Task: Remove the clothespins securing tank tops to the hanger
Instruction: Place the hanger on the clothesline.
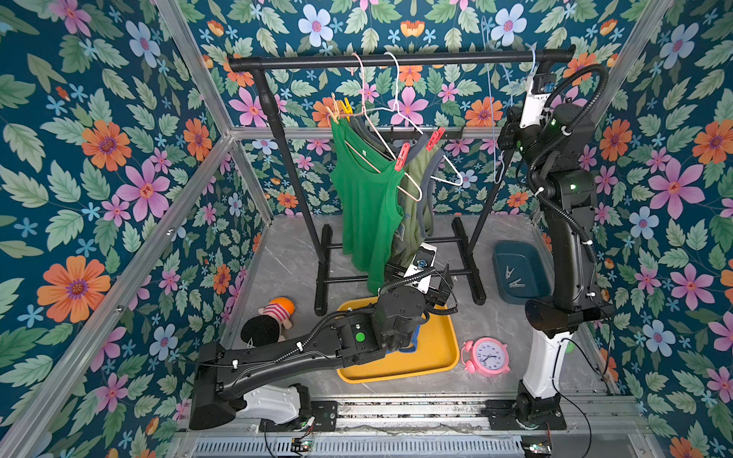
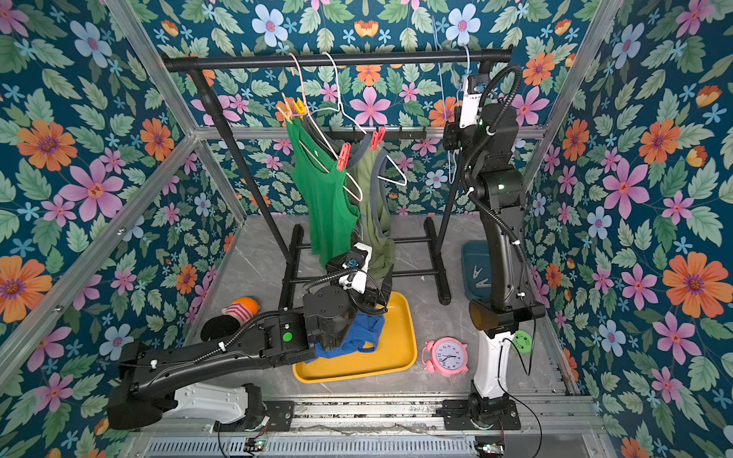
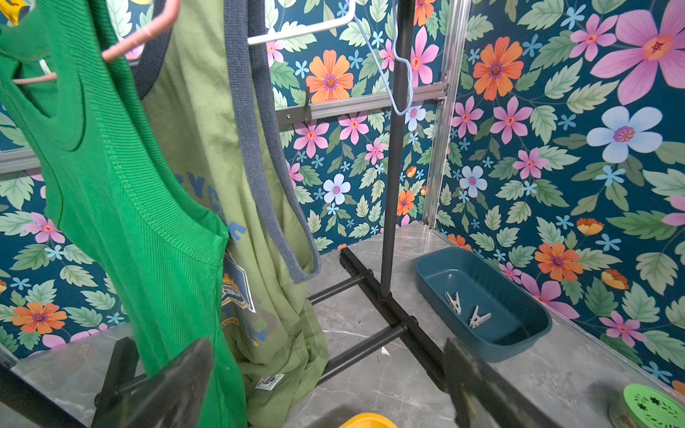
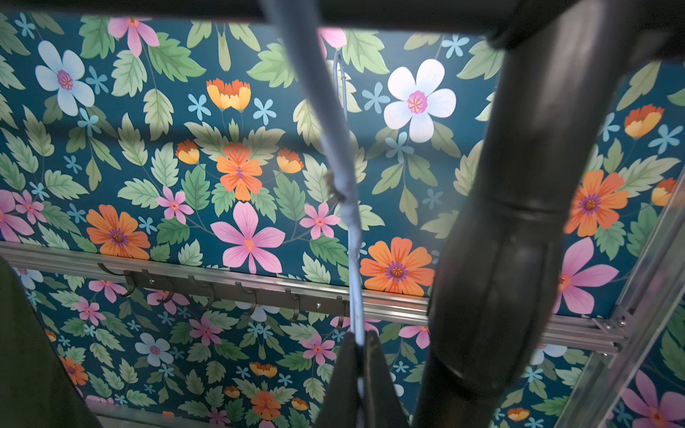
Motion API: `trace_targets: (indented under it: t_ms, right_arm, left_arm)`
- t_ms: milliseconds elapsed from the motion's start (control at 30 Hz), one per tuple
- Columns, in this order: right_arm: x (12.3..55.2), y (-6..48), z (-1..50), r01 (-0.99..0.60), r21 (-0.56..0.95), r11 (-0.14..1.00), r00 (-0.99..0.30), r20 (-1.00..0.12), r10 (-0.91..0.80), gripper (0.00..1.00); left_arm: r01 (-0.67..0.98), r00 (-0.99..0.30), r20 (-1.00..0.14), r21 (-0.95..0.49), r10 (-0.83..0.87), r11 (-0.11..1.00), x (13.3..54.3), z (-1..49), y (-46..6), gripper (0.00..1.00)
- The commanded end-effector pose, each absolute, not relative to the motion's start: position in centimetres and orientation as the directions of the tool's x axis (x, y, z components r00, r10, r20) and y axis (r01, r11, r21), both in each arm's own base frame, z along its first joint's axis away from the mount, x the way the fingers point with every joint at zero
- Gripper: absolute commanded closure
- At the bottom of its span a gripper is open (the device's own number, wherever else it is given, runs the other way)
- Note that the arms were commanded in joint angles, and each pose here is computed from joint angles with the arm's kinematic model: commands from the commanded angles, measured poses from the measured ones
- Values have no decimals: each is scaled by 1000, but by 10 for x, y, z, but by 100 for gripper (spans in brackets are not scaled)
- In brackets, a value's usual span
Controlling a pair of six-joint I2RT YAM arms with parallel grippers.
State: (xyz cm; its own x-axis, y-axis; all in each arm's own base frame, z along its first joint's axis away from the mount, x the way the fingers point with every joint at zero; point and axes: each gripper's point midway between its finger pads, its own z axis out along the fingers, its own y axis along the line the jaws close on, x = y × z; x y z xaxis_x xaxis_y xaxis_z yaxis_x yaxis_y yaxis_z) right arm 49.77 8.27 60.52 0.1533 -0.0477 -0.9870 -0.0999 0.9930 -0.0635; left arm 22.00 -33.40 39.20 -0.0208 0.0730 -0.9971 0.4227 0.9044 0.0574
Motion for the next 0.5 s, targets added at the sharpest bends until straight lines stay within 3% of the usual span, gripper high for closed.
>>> trace_targets:
  t_ms: [0,467]
  right_arm:
    - [500,82,617,-99,-62,993,209,-977,-40,100]
    - [517,75,605,-94,-40,995,194,-981,-21,100]
  left_arm:
    - [430,-20,-996,69,86,900,222,392,-335,1]
    - [436,-32,-995,67,90,897,231,388,-335,1]
